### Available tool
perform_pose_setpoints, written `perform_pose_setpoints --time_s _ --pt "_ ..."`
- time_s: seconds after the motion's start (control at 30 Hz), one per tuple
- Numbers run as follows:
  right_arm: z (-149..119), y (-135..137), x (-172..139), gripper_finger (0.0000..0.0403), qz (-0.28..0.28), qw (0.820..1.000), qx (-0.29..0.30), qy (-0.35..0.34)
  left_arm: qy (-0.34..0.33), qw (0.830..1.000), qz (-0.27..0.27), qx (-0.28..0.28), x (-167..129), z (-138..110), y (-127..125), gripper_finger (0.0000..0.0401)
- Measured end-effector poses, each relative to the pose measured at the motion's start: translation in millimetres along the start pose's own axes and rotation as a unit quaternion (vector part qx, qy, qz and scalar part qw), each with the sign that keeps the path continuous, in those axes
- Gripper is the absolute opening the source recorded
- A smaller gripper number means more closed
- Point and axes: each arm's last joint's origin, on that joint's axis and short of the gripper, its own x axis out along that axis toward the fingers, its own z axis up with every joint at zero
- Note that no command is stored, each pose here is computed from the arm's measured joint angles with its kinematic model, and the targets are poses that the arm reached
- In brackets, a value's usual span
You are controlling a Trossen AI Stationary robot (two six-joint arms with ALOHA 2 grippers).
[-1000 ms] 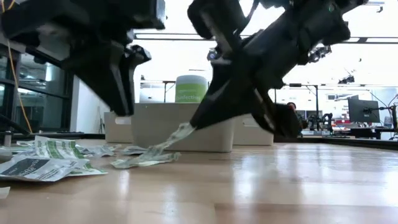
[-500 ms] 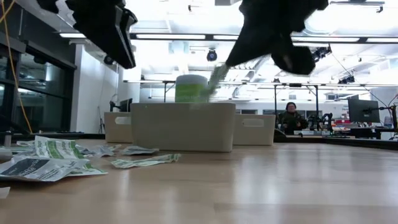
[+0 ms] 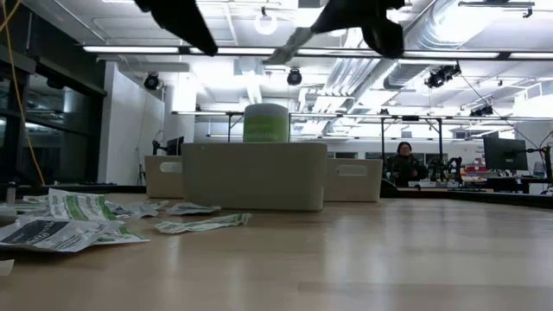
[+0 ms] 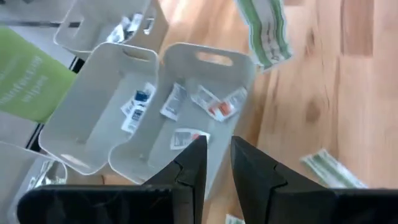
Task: Pick & Place First Aid Supplies
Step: Put the bandage pack into the left bin
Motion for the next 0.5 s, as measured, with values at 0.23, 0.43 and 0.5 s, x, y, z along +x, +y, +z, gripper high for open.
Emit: perform_pose_setpoints --time_s 0.23,0.43,0.5 --pt "22.0 -9.0 -16.9 0.0000 0.025 0.996 -0.087 -0.027 -0.057 0.996 -0.010 -0.070 -0.5 21.9 29.8 0.0072" --pt "36.5 -17.0 -28.5 0.0000 0.059 0.983 -0.169 -0.037 -0.118 0.983 -0.098 -0.105 -0.4 43.0 50.4 0.0082" --pt "40.4 -19.9 -30.9 0.0000 0.068 0.979 -0.187 -0.039 -0.144 0.973 -0.127 -0.127 1.6 51.4 57.6 0.0101"
